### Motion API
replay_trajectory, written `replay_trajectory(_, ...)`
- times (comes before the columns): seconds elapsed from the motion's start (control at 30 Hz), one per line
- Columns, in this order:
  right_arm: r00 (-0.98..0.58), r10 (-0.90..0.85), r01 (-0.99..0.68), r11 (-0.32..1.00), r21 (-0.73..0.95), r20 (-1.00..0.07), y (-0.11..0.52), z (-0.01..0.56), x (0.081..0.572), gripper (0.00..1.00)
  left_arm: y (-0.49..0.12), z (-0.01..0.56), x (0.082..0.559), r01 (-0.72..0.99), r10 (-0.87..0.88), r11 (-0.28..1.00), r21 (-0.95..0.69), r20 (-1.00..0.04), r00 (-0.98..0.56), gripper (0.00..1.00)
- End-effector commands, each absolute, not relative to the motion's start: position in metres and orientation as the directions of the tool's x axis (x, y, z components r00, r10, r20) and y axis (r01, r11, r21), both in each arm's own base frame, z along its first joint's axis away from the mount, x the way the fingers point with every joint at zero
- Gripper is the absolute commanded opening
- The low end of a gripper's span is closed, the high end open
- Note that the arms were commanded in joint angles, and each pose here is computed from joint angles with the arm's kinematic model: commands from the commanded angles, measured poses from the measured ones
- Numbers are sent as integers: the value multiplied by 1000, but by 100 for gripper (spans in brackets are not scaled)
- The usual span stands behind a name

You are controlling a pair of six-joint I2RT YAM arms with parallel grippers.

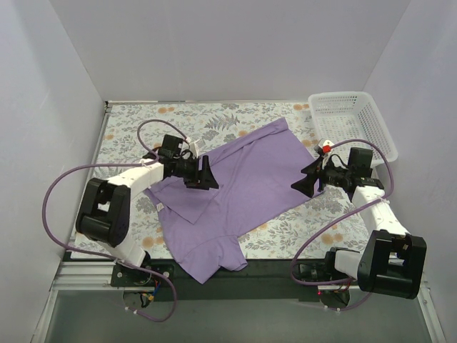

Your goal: Fold and stack the t-shirts

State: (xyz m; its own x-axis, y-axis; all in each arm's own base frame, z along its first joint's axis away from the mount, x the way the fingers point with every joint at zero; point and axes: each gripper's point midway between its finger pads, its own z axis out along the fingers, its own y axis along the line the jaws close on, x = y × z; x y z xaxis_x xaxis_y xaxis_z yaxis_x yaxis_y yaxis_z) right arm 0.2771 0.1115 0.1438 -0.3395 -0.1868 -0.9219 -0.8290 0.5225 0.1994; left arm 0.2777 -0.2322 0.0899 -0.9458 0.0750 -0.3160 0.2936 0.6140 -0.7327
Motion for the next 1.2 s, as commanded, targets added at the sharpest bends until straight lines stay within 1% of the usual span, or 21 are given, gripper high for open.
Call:
replay_trajectory(0.0,-337,-174,-836,507,210,-925,113,145,276,87,-212,135,301,389,7,695,-605,-535,-845,57)
replay_trajectory(0.03,-337,-174,-836,506,210,-925,113,145,277,87,-208,145,308,396,-19,716,-576,-582,-813,58)
replay_trajectory(0.07,-342,-174,-836,506,214,-924,113,144,276,87,-204,169,315,408,-69,728,-552,-651,-756,61)
replay_trajectory(0.1,-342,-174,-836,506,214,-924,113,144,277,87,-196,172,323,383,-99,764,-519,-680,-726,66)
replay_trajectory(0.17,-347,-176,-834,508,217,-921,112,142,278,87,-192,177,334,363,-133,785,-502,-708,-693,70)
replay_trajectory(0.2,-348,-176,-833,509,218,-921,112,143,278,87,-193,174,339,353,-135,788,-505,-701,-700,70)
replay_trajectory(0.23,-349,-178,-832,511,217,-920,112,142,279,87,-198,185,351,367,-136,781,-506,-711,-690,65)
replay_trajectory(0.27,-351,-179,-830,514,217,-919,111,141,279,87,-203,161,358,338,-116,783,-522,-656,-746,60)
replay_trajectory(0.33,-349,-184,-827,521,210,-919,110,141,279,87,-210,147,371,319,-93,786,-529,-612,-785,43)
replay_trajectory(0.37,-352,-185,-826,522,212,-917,110,141,279,87,-213,136,388,299,-91,798,-524,-594,-799,41)
replay_trajectory(0.47,-351,-183,-826,522,212,-918,110,142,279,87,-216,121,417,297,-68,829,-474,-613,-787,40)
replay_trajectory(0.53,-357,-178,-824,521,220,-917,109,142,279,87,-216,103,426,304,-36,840,-449,-605,-795,40)
replay_trajectory(0.6,-361,-177,-825,519,225,-916,110,142,279,87,-219,102,435,316,-22,841,-439,-611,-792,40)
replay_trajectory(0.77,-383,-172,-822,512,250,-908,110,139,279,86,-224,76,439,321,12,838,-440,-574,-819,40)
replay_trajectory(0.97,-388,-175,-821,511,254,-905,110,137,280,86,-232,65,442,329,32,834,-443,-557,-830,39)
replay_trajectory(1.17,-391,-174,-820,511,257,-904,110,137,279,86,-231,58,447,321,51,854,-410,-549,-834,37)
